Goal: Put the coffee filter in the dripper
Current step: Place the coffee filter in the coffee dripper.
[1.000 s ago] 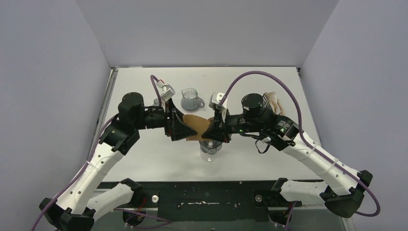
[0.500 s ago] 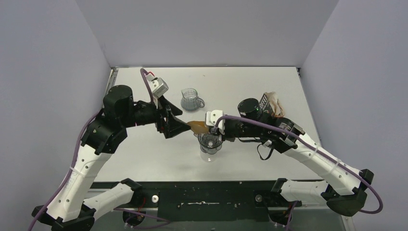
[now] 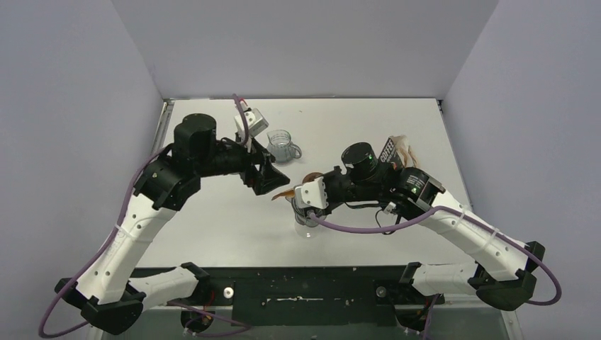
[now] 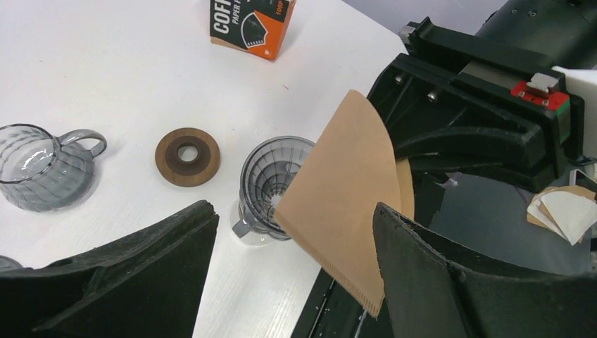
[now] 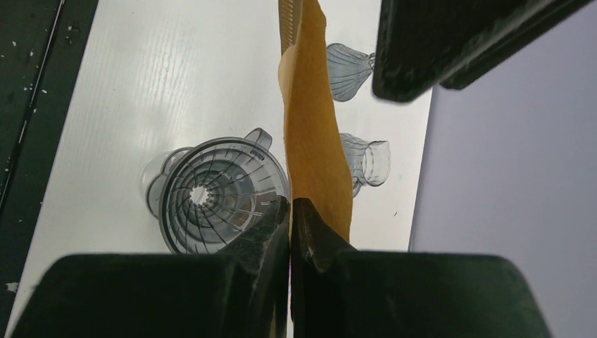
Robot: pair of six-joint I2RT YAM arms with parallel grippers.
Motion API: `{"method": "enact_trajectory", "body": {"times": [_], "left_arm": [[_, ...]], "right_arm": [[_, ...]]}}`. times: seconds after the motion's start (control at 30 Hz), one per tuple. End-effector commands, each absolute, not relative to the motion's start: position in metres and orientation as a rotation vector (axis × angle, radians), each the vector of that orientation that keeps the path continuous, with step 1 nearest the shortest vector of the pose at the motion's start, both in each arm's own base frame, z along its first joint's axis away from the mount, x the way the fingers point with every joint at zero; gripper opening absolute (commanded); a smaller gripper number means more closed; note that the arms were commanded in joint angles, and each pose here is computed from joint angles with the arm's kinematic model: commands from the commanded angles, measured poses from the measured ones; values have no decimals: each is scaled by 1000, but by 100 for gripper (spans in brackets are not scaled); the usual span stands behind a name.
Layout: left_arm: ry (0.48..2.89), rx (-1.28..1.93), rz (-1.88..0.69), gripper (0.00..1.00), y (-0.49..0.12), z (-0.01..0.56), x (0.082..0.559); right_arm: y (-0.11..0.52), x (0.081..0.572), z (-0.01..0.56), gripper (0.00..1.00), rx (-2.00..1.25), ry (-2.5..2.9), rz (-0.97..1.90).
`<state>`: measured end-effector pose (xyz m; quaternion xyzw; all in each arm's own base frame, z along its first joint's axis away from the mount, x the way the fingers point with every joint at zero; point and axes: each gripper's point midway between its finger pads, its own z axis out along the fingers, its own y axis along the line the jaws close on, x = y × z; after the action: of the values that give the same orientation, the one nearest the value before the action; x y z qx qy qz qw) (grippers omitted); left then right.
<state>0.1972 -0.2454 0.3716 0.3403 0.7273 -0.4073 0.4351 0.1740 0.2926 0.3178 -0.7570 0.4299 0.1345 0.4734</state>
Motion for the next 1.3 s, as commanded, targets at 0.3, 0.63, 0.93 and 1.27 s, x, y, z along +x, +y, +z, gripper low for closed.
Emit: {"method": "enact_trajectory", "body": {"times": [0.3, 0.63, 0.93, 1.27], "left_arm": [[1787, 936, -732, 76, -275, 377, 193], [1808, 939, -677, 73, -275, 370, 196], [1835, 963, -645, 71, -282, 357, 194], [1905, 1000, -588, 54, -287, 333, 196]], "right_arm": [[293, 179, 320, 0, -1934, 1044, 276], [294, 175, 316, 0, -1930, 1059, 308], [297, 175, 318, 0, -1913, 1066, 327], [290, 176, 317, 0, -1915, 1034, 276]]}}
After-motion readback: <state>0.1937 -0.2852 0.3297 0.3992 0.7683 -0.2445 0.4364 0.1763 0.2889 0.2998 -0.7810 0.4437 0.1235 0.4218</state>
